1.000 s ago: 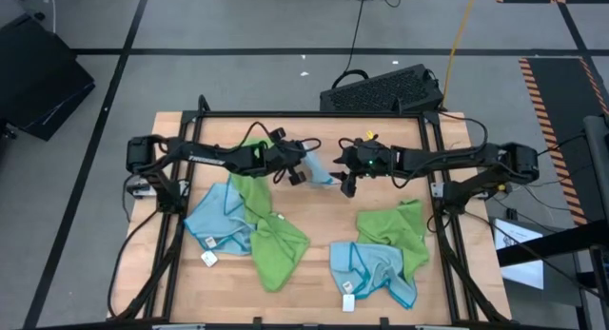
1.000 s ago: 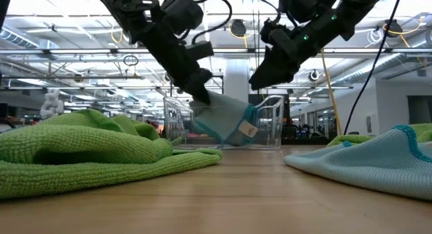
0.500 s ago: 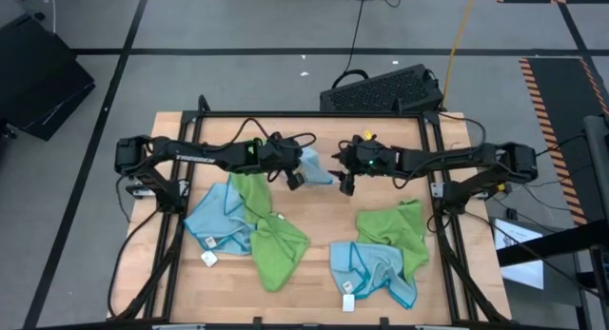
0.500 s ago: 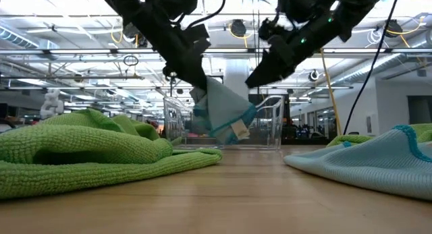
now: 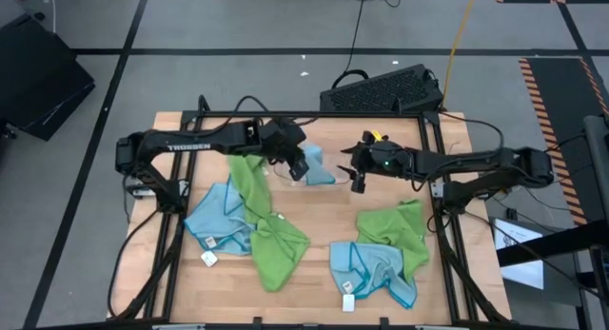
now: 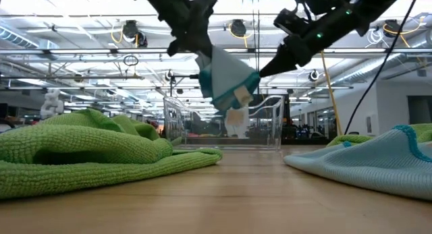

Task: Fold microfiber towels
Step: Put the folded top right blue microfiber cloth into the transparent bin

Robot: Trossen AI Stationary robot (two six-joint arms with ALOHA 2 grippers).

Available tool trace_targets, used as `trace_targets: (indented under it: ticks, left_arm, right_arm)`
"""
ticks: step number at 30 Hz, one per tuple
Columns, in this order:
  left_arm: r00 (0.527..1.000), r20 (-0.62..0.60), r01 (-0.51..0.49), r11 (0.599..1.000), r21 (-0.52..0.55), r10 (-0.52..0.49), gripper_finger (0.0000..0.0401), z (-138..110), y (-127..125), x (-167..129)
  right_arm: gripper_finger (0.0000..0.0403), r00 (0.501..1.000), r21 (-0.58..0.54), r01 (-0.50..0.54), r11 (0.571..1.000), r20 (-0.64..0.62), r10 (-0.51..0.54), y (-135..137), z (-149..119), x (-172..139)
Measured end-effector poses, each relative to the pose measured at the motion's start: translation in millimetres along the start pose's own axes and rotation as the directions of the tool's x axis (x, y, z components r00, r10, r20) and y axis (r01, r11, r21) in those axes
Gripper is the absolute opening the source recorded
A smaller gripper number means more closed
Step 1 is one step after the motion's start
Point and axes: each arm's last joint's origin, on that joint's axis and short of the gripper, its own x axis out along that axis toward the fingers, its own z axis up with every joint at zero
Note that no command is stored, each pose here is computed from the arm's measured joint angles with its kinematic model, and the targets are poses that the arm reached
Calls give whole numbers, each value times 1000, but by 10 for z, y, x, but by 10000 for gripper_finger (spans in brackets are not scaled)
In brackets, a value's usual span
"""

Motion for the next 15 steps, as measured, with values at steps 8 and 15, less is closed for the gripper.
trace_targets:
  ticks: [8,15]
  left_arm:
    - [988,-140,-94,975,-201,67,9,22,144,218]
    - [968,-241,-157,926,-342,75,10,-39,357,516]
  right_arm:
    - [212,991,-4,-12,1000,134,13,17,-101,-122]
    - [212,985,34,-103,994,143,97,101,-191,-148]
